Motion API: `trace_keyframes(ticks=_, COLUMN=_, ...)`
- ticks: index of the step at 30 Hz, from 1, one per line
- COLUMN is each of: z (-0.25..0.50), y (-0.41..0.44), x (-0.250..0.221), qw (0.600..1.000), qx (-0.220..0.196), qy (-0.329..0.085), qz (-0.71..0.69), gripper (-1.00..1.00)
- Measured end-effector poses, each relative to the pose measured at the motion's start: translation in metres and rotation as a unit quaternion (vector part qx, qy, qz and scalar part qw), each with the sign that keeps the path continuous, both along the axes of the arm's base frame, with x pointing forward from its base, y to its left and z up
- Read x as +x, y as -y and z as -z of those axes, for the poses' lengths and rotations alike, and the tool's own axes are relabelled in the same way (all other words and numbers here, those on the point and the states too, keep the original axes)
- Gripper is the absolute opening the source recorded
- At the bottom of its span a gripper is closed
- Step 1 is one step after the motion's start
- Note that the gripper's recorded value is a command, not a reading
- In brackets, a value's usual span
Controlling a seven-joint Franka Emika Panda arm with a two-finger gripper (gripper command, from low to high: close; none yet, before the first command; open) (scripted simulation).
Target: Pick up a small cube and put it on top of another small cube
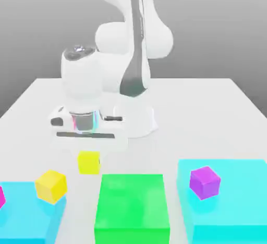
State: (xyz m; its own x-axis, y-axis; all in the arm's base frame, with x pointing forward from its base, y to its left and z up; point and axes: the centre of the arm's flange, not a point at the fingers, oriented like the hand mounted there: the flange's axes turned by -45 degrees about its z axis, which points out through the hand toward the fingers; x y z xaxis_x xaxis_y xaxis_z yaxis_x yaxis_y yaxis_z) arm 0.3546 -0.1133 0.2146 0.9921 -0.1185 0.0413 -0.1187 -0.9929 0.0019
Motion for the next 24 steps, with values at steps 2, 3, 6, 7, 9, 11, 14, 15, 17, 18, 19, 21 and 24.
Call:
trace_keyframes(ticks=2, z=-0.014, y=0.003, x=0.025, qw=1.0, qx=-0.008, qy=0.014, qz=0.014, gripper=-1.0)
trace_keyframes(ticks=3, z=-0.023, y=0.005, x=0.038, qw=0.999, qx=-0.014, qy=0.022, qz=0.021, gripper=-1.0)
trace_keyframes(ticks=6, z=-0.047, y=0.015, x=0.073, qw=0.998, qx=-0.021, qy=0.038, qz=0.055, gripper=-1.0)
trace_keyframes(ticks=7, z=-0.054, y=0.02, x=0.083, qw=0.996, qx=-0.021, qy=0.041, qz=0.071, gripper=-1.0)
trace_keyframes(ticks=9, z=-0.069, y=0.051, x=0.094, qw=0.991, qx=-0.021, qy=0.045, qz=0.128, gripper=-1.0)
trace_keyframes(ticks=11, z=-0.085, y=0.106, x=0.093, qw=0.977, qx=-0.023, qy=0.048, qz=0.208, gripper=-1.0)
trace_keyframes(ticks=14, z=-0.11, y=0.149, x=0.103, qw=0.958, qx=-0.025, qy=0.053, qz=0.282, gripper=-1.0)
trace_keyframes(ticks=15, z=-0.119, y=0.164, x=0.105, qw=0.95, qx=-0.027, qy=0.054, qz=0.307, gripper=-1.0)
trace_keyframes(ticks=17, z=-0.137, y=0.194, x=0.106, qw=0.932, qx=-0.03, qy=0.057, qz=0.356, gripper=-1.0)
trace_keyframes(ticks=18, z=-0.139, y=0.204, x=0.106, qw=0.922, qx=-0.026, qy=0.051, qz=0.384, gripper=-1.0)
trace_keyframes(ticks=19, z=-0.136, y=0.211, x=0.105, qw=0.91, qx=-0.018, qy=0.039, qz=0.413, gripper=-1.0)
trace_keyframes(ticks=21, z=-0.118, y=0.211, x=0.104, qw=0.887, qx=0.003, qy=0.006, qz=0.462, gripper=-1.0)
trace_keyframes(ticks=24, z=-0.066, y=0.205, x=0.105, qw=0.878, qx=0.013, qy=-0.013, qz=0.478, gripper=-1.0)
